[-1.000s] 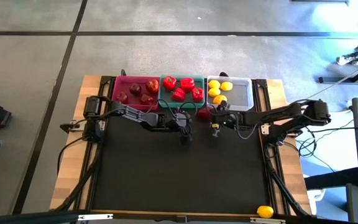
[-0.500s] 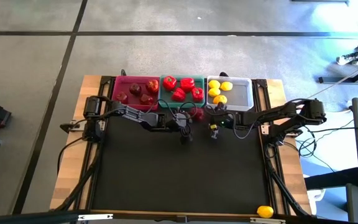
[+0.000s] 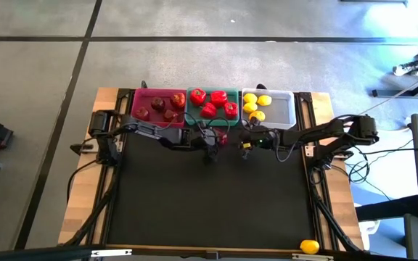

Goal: Sort produce into baskets
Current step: Put the apple into the pink bin

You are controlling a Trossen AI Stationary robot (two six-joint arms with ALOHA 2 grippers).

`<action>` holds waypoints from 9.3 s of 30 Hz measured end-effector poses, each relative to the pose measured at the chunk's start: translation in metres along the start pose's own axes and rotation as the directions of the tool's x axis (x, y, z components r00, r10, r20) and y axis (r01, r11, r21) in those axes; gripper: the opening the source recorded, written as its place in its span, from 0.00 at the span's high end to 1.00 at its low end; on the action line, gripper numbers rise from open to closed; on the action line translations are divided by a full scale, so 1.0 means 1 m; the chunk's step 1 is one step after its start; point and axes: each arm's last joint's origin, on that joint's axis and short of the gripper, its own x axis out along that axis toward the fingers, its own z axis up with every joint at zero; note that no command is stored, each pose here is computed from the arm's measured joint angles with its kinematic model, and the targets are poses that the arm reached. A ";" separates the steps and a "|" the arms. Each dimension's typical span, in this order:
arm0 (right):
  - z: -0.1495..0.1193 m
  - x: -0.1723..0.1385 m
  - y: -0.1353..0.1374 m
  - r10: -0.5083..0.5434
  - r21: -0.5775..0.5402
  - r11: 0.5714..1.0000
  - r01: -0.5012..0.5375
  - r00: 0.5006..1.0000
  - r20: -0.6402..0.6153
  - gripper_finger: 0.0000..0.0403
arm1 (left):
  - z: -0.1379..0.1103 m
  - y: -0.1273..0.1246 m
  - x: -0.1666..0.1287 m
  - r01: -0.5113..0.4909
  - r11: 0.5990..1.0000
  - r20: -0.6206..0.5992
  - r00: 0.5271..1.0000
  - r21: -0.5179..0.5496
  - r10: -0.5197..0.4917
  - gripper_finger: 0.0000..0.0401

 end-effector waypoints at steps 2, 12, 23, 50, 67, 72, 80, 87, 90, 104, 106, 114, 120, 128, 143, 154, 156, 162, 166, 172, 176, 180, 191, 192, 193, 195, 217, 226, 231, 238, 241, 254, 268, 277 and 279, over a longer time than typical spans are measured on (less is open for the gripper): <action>0.001 0.003 0.001 0.016 0.008 1.000 -0.016 1.000 0.025 0.26 | -0.006 0.003 0.001 -0.007 0.999 -0.045 0.999 0.050 0.009 0.04; 0.007 0.020 0.007 0.045 0.068 0.996 -0.058 0.984 0.172 0.26 | -0.016 0.003 0.021 0.041 0.980 -0.078 0.997 0.193 -0.026 0.04; -0.007 0.041 0.013 0.003 0.041 0.999 -0.005 0.998 0.057 0.26 | -0.024 -0.001 0.033 0.046 0.981 -0.096 0.995 0.187 -0.028 0.04; 0.004 0.016 0.008 0.116 0.088 0.989 -0.116 0.993 -0.002 0.60 | -0.018 -0.016 0.011 0.028 0.990 -0.086 0.996 0.138 -0.016 0.04; 0.095 -0.030 0.022 0.277 0.014 0.960 -0.279 0.942 -0.188 0.60 | -0.012 -0.028 -0.101 0.174 0.978 -0.128 0.979 0.114 -0.159 0.04; 0.130 -0.037 0.021 0.286 0.077 0.958 -0.276 0.921 -0.263 0.60 | -0.033 -0.024 -0.114 0.177 0.981 -0.108 0.980 0.081 -0.168 0.04; 0.154 -0.025 0.026 0.285 0.094 0.957 -0.275 0.829 -0.480 0.59 | -0.059 -0.024 -0.112 0.191 0.981 -0.032 0.981 -0.022 -0.191 0.04; 0.146 -0.009 0.034 0.301 0.111 0.947 -0.300 0.716 -0.630 0.59 | -0.066 -0.024 -0.108 0.195 0.980 -0.014 0.981 -0.041 -0.196 0.04; 0.141 -0.003 0.038 0.327 0.132 0.937 -0.323 0.683 -0.653 0.59 | -0.066 -0.024 -0.108 0.196 0.980 -0.011 0.980 -0.041 -0.196 0.04; 0.127 0.022 0.049 0.358 0.138 0.919 -0.370 0.634 -0.685 0.59 | -0.066 -0.025 -0.108 0.197 0.980 -0.012 0.980 -0.040 -0.198 0.04; 0.124 0.025 0.050 0.356 0.132 0.918 -0.375 0.628 -0.692 0.59 | -0.067 -0.025 -0.108 0.196 0.980 -0.013 0.980 -0.040 -0.197 0.04; 0.125 0.028 0.052 0.377 0.147 0.911 -0.386 0.631 -0.678 0.59 | -0.066 -0.025 -0.108 0.199 0.979 -0.008 0.980 -0.041 -0.199 0.04; 0.120 0.031 0.055 0.414 0.197 0.900 -0.389 0.621 -0.666 0.59 | -0.064 -0.026 -0.108 0.204 0.978 0.013 0.979 -0.033 -0.204 0.04; 0.101 0.014 0.049 0.402 0.303 0.909 -0.285 0.410 -0.819 0.59 | -0.064 -0.026 -0.108 0.205 0.978 0.014 0.979 -0.037 -0.204 0.04; 0.068 0.018 0.052 0.395 0.317 0.906 -0.281 0.295 -0.870 0.59 | -0.062 -0.026 -0.108 0.209 0.977 0.030 0.978 -0.034 -0.208 0.04; 0.070 0.020 0.053 0.396 0.292 0.899 -0.326 0.327 -0.858 0.45 | -0.062 -0.026 -0.108 0.209 0.977 0.031 0.978 -0.029 -0.208 0.04; 0.070 0.020 0.053 0.397 0.291 0.899 -0.326 0.329 -0.857 0.39 | -0.062 -0.026 -0.108 0.209 0.977 0.032 0.978 -0.027 -0.208 0.04; 0.070 0.020 0.052 0.379 0.274 0.907 -0.320 0.334 -0.863 0.26 | -0.062 -0.026 -0.108 0.209 0.977 0.032 0.977 -0.027 -0.209 0.04; 0.078 0.020 0.051 0.373 0.263 0.910 -0.321 0.357 -0.856 0.24 | -0.062 -0.026 -0.108 0.209 0.977 0.032 0.977 -0.028 -0.209 0.04; 0.089 0.016 0.050 0.364 0.241 0.910 -0.338 0.369 -0.856 0.25 | -0.062 -0.026 -0.108 0.210 0.977 0.033 0.977 -0.040 -0.209 0.04; 0.094 0.015 0.048 0.341 0.217 0.918 -0.332 0.380 -0.860 0.26 | -0.062 -0.026 -0.108 0.211 0.976 0.032 0.977 -0.054 -0.209 0.04; 0.103 0.010 0.045 0.304 0.184 0.929 -0.320 0.382 -0.873 0.26 | -0.062 -0.026 -0.108 0.211 0.975 0.034 0.977 -0.063 -0.209 0.04; 0.130 -0.044 0.029 0.227 0.088 0.951 -0.296 0.478 -0.849 0.26 | -0.049 -0.029 -0.108 0.263 0.954 0.164 0.957 -0.140 -0.240 0.04; 0.130 -0.054 0.028 0.226 0.080 0.952 -0.295 0.502 -0.835 0.26 | -0.047 -0.031 -0.107 0.274 0.951 0.186 0.951 -0.146 -0.246 0.04; 0.128 -0.062 0.026 0.229 0.081 0.954 -0.290 0.523 -0.821 0.26 | -0.044 -0.032 -0.106 0.289 0.945 0.214 0.943 -0.152 -0.253 0.04; 0.122 -0.078 0.024 0.232 0.082 0.958 -0.273 0.580 -0.781 0.26 | -0.040 -0.035 -0.103 0.314 0.936 0.263 0.927 -0.157 -0.267 0.04; 0.034 -0.161 0.005 0.235 0.265 0.962 -0.072 0.712 -0.661 0.26 | 0.047 -0.062 -0.002 0.394 0.914 0.405 0.854 -0.094 -0.327 0.04; 0.035 -0.160 0.005 0.222 0.256 0.965 -0.065 0.723 -0.654 0.26 | 0.059 -0.074 0.042 0.402 0.912 0.394 0.853 -0.078 -0.342 0.04; 0.035 -0.160 0.004 0.200 0.243 0.969 -0.050 0.734 -0.649 0.26 | 0.055 -0.078 0.052 0.401 0.913 0.374 0.861 -0.078 -0.346 0.04; 0.035 -0.160 0.004 0.196 0.240 0.970 -0.047 0.737 -0.646 0.26 | 0.055 -0.078 0.052 0.385 0.922 0.370 0.863 -0.038 -0.344 0.04; 0.035 -0.160 0.004 0.190 0.237 0.971 -0.042 0.740 -0.645 0.26 | 0.055 -0.077 0.052 0.375 0.927 0.370 0.865 -0.027 -0.339 0.04; 0.036 -0.159 0.004 0.186 0.237 0.971 -0.038 0.746 -0.639 0.26 | 0.041 -0.089 0.071 0.386 0.923 0.377 0.856 -0.006 -0.355 0.04; 0.039 -0.157 0.005 0.187 0.240 0.970 -0.046 0.772 -0.608 0.26 | 0.039 -0.090 0.075 0.377 0.926 0.376 0.857 0.008 -0.352 0.30; 0.040 -0.156 0.004 0.137 0.187 0.982 -0.031 0.798 -0.587 0.26 | 0.050 -0.084 0.055 0.396 0.918 0.355 0.863 -0.030 -0.360 0.30; 0.040 -0.155 0.004 0.134 0.185 0.982 -0.030 0.800 -0.585 0.26 | 0.054 -0.080 0.045 0.382 0.924 0.327 0.877 -0.030 -0.352 0.29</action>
